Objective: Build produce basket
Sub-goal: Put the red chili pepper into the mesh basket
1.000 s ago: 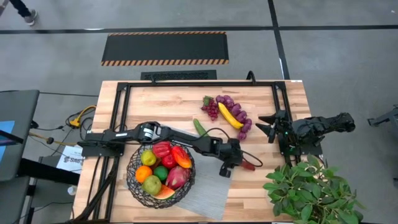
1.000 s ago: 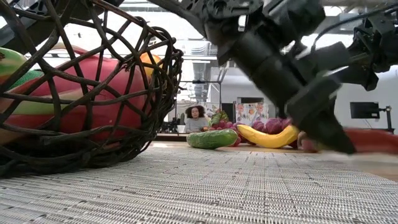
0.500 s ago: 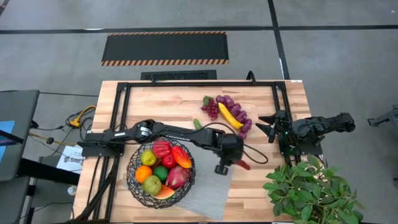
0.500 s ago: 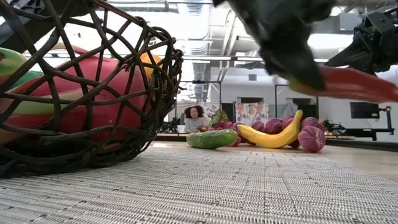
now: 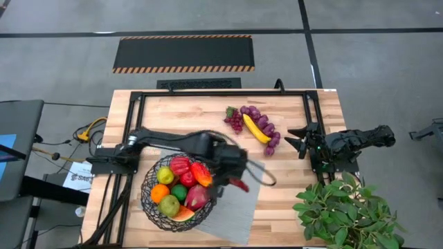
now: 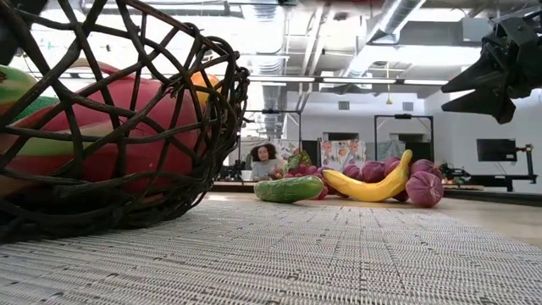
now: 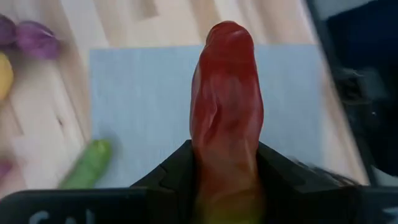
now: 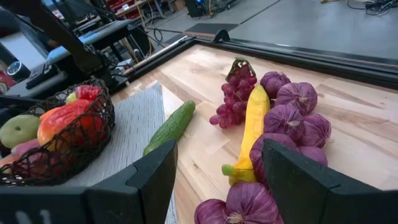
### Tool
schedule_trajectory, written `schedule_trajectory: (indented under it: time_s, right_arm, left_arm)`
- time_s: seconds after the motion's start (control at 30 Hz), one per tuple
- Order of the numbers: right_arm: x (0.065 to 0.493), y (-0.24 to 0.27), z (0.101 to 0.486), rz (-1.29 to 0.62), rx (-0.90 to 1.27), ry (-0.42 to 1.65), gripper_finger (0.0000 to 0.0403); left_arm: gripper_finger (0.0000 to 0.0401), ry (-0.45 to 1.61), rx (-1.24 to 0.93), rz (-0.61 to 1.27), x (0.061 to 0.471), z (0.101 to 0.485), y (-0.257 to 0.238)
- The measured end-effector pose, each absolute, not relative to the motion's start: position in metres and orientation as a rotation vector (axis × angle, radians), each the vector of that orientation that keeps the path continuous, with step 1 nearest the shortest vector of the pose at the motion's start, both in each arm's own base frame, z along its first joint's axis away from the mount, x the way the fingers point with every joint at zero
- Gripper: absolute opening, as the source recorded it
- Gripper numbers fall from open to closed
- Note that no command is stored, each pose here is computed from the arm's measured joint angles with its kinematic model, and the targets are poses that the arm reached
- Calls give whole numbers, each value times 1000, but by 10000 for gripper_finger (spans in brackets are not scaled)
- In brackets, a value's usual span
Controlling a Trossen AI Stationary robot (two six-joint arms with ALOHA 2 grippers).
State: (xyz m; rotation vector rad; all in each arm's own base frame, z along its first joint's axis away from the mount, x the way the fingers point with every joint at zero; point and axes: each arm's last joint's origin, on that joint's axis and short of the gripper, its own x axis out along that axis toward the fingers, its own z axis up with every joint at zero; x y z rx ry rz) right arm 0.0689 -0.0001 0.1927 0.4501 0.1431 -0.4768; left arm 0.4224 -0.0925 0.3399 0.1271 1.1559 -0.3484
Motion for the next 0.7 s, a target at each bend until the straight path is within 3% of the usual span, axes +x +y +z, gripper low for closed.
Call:
schedule_trajectory:
  time_s: [0.4,0.5,0.7]
  right_arm:
    - [69,0,193,-476,469,138,255]
    - [69,0,193,-476,468,140,255]
    - [69,0,192,-478,467,143,255]
  left_arm:
    - [111,1061,212,-107,293,432,-144]
    - [113,1011,254,-41,265,435,-158]
    - [114,974,369,118,225,403,-167]
